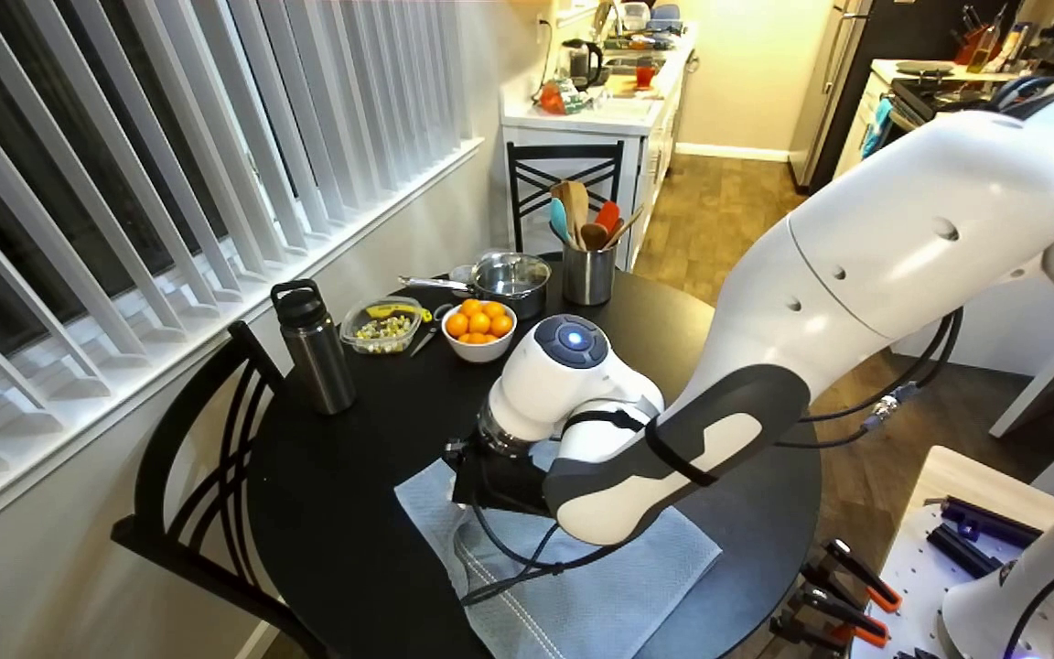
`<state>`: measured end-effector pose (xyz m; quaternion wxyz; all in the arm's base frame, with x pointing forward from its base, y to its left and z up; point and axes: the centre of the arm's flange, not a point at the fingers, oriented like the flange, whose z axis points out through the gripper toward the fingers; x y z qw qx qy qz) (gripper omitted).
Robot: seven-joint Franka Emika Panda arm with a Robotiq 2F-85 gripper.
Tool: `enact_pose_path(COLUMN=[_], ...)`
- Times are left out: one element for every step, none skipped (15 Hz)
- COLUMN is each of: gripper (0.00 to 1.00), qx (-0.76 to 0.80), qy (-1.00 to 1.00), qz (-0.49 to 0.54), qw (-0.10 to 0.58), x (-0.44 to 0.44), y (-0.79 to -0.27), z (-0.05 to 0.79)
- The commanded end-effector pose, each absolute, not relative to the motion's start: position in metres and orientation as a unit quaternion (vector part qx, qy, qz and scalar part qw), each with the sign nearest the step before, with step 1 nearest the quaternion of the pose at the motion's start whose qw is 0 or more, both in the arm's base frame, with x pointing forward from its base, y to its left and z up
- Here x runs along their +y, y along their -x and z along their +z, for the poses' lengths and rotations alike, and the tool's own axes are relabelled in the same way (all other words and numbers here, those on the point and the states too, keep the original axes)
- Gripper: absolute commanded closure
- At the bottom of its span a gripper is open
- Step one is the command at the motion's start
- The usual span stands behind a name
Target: Fold the towel on the table
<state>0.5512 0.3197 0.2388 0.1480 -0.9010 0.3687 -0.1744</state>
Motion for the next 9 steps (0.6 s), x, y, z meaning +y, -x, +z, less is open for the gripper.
enact_pose_path(gripper=[0.97,0.97,0.97,0.97,0.97,0.97,0.97,0.97,0.97], qx=[0.358,0.355,0.353,0.352,0.351,0.351,0.351,0.352,0.353], qy=[0.901,0.901,0.902,0.902,0.902,0.902,0.902,0.902,0.901], qz=[-0.184,-0.185,-0.186,-0.186,-0.185,-0.184,-0.184,-0.184,-0.184], qw=[0.161,0.164,0.167,0.168,0.170,0.170,0.170,0.171,0.171], x=[0.342,0.346,0.350,0.353,0.356,0.355,0.355,0.355,0.354], y=[-0.570,-0.573,-0.576,-0.579,-0.582,-0.585,-0.588,-0.589,-0.591], z=[0.236,0.234,0.233,0.229,0.226,0.221,0.218,0.215,0.212])
